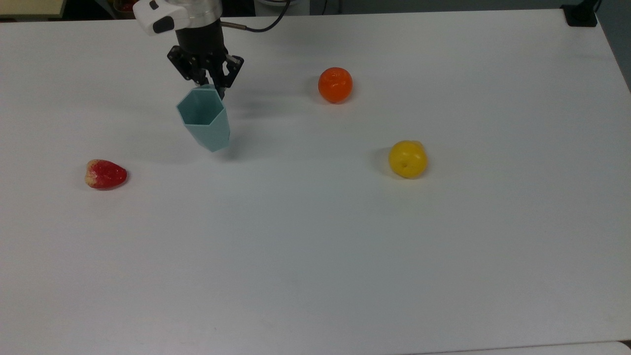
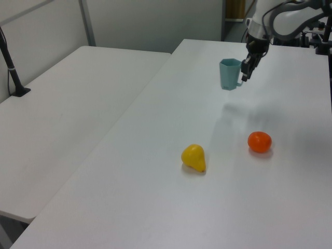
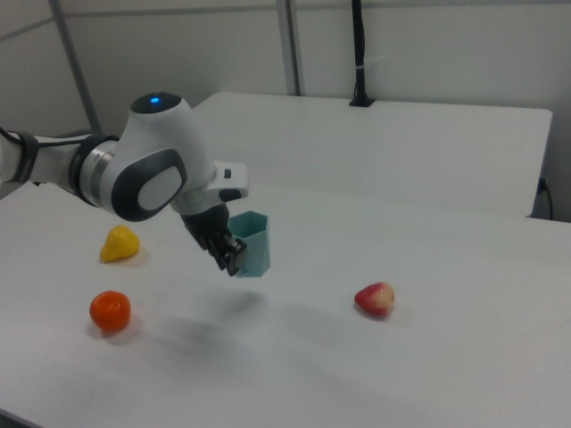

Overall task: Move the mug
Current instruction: 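Drag the gripped teal mug across the table toward the orange ball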

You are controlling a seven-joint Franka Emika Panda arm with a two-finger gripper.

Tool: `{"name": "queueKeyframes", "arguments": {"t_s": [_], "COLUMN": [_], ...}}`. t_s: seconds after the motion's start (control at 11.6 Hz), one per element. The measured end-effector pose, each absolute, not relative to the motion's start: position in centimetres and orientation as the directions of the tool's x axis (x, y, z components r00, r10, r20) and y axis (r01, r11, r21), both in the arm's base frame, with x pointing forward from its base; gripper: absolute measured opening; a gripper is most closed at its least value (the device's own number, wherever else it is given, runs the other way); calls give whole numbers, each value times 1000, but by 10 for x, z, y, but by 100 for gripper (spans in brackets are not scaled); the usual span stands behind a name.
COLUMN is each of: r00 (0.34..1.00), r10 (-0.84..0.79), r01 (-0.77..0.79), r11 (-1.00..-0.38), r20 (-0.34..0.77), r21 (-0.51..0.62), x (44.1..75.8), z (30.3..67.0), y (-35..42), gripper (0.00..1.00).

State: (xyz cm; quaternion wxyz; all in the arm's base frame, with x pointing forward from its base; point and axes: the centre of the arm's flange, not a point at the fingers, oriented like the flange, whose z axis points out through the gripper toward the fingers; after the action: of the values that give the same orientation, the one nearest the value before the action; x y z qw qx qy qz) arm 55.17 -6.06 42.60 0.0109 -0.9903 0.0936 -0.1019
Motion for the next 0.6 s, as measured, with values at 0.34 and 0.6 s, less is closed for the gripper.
{"name": "queueKeyframes", "arguments": {"t_s": [0.34,0.6], "r00": [976,980], "r10": [-178,-177], "r01": [-175,-175], "r11": [-984,-984], "r20": [122,95], "r21": [-36,-34], "x": [529,521], "z": [391,378], "y": [-52,-51], "gripper": [25,25]}}
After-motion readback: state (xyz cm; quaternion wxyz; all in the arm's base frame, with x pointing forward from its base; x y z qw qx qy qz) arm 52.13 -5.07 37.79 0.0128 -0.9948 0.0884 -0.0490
